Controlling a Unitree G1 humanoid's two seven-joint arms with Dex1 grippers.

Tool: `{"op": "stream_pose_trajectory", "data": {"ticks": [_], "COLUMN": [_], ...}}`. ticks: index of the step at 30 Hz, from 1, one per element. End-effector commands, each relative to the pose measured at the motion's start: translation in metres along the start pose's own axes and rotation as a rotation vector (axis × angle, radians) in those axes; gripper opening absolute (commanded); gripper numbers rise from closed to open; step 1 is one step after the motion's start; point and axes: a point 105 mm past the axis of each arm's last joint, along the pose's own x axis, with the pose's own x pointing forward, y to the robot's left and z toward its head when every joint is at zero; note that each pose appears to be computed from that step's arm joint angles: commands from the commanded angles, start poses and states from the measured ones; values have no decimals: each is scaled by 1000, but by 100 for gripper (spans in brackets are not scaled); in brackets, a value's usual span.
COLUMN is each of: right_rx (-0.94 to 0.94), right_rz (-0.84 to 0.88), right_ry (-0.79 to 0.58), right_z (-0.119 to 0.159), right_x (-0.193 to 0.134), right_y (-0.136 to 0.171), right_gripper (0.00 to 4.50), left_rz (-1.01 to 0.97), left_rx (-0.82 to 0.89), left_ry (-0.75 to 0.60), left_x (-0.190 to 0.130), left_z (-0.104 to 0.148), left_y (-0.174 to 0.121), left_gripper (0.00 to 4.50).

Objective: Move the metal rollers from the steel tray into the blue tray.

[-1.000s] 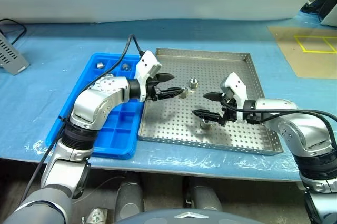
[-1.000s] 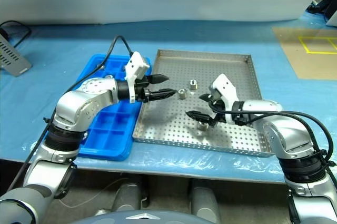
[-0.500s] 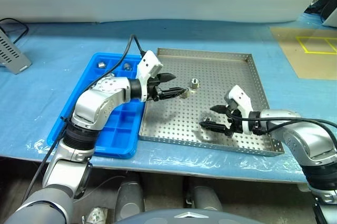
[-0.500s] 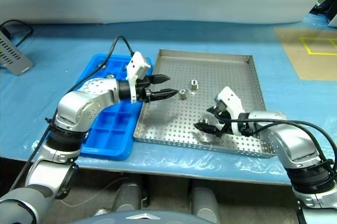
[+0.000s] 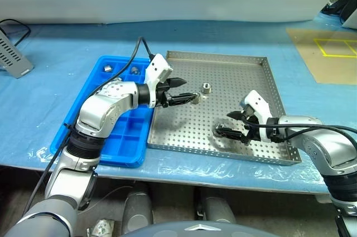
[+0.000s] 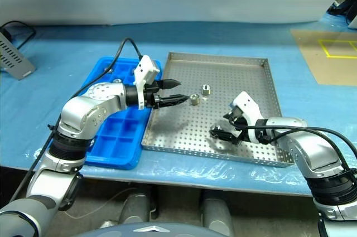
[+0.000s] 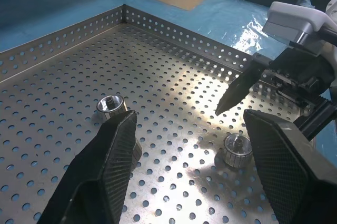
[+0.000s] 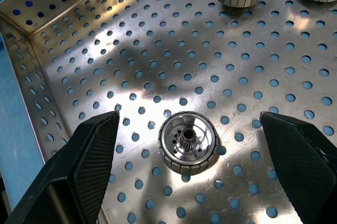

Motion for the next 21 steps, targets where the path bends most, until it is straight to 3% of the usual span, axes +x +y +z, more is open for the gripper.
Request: {"op": "stream_pose_trajectory", "data": {"ticks": [1, 7, 9, 14, 17, 19, 21], "right_rx": [-53, -41, -17, 21, 45, 119, 130], "right_rz": [-5, -5, -22, -104, -260, -334, -466], "right_ry": [-11, -27, -95, -520, -694, -707, -731], "right_z": [9, 18, 32, 140, 161, 108, 86], "right_x": [-3, -7, -9, -40, -65, -31, -15], "right_y": [-2, -6, -10, -25, -46, -63, -68], "right_gripper": [447, 447, 447, 447, 447, 447, 447], "left_rz": [3, 1, -3, -5, -14, -17, -21], "left_rx": [51, 46, 45, 45, 38, 34, 33], "left_ry": [-31, -34, -33, -32, -33, -35, -38], "left_x": [-2, -3, -2, -2, -1, 1, 2], "left_z": [13, 12, 12, 11, 11, 10, 10], "left_y": [-2, -3, -3, -4, -4, -5, -5], "left_gripper": [342, 342, 342, 342, 342, 342, 342]}}
